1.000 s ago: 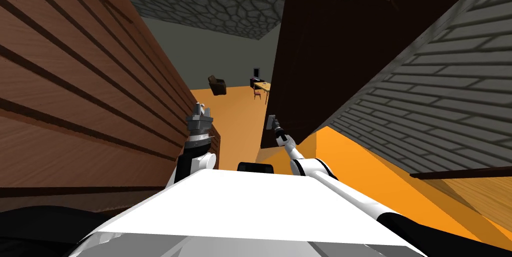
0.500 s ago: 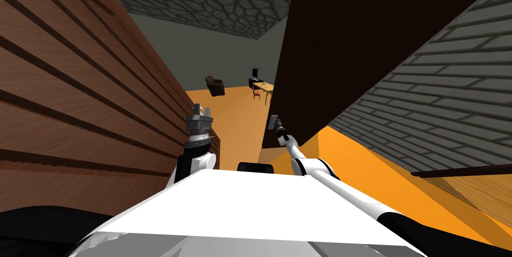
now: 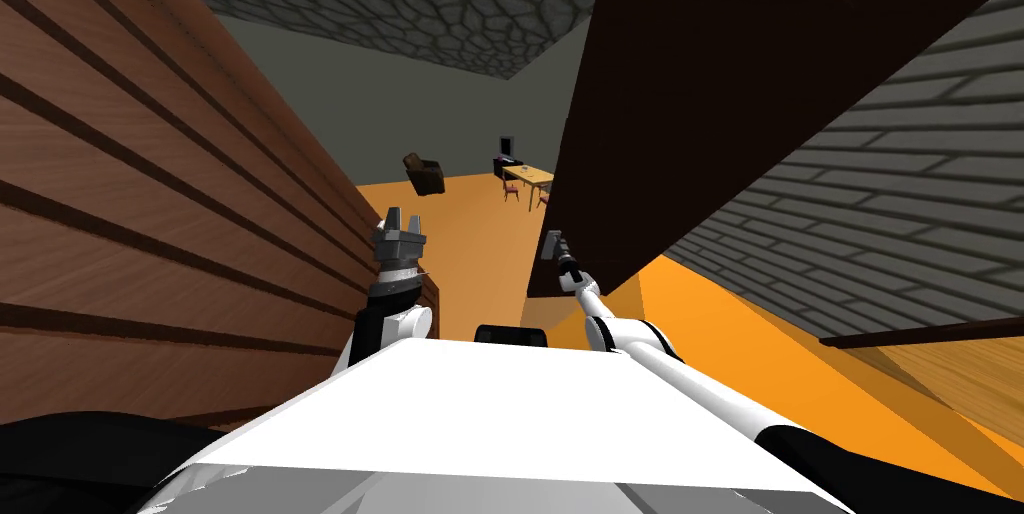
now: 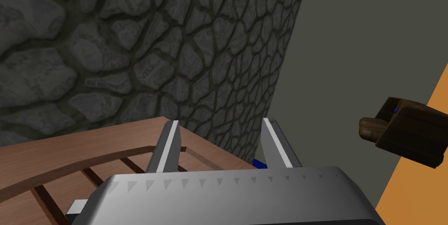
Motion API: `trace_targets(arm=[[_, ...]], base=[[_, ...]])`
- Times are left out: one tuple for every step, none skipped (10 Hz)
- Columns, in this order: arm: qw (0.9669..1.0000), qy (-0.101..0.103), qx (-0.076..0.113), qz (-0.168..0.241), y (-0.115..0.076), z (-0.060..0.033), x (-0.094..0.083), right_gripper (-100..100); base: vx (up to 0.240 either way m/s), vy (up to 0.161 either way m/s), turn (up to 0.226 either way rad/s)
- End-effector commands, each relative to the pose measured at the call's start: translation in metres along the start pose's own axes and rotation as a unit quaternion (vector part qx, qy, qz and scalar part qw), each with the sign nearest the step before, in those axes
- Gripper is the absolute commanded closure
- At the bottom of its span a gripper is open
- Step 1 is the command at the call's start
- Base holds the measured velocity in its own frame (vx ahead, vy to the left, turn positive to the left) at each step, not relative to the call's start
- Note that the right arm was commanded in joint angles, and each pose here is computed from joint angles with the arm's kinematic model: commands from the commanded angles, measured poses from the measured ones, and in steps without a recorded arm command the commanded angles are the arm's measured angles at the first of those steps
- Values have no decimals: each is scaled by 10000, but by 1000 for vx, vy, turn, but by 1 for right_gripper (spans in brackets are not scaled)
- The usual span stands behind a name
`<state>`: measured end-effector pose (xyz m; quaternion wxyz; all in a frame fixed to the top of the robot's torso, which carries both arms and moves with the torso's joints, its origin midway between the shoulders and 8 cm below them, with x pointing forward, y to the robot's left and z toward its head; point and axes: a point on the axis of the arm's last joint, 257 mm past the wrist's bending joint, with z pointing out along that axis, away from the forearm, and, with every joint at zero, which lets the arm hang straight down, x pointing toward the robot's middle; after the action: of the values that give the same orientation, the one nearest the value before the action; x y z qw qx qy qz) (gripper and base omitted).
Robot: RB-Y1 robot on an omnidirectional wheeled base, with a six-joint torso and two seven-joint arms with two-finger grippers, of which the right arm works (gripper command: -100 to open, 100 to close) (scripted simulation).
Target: Push the door open
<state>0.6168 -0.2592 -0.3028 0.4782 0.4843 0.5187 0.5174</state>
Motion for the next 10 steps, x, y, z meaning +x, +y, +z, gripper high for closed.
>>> trace_targets(arm=[[9999,-126,-47,-26,72,10,-144,100],[9998,-180,-44,-25,70,3,-195,100],[9997,-220,-41,-25,69,-2,-233,100],[9997,-255,-39,-24,68,-7,-265,100],[9997,-236,-3,-10,24,-19,-247,100],[9995,-329,-28,-11,47,-26,-348,100],[9993,-364,-28,-10,47,-33,-385,100],[9992,-403,-28,-10,46,-41,-426,100],[9989,-471,-27,-10,46,-56,-496,100],[9986,-520,-27,-10,45,-67,-548,100]], base=[[165,141,-36],[157,164,-61],[161,134,-69],[161,89,-35],[75,33,-13],[129,40,-26],[175,34,-33],[175,43,-28],[212,77,-44],[199,86,-79]])
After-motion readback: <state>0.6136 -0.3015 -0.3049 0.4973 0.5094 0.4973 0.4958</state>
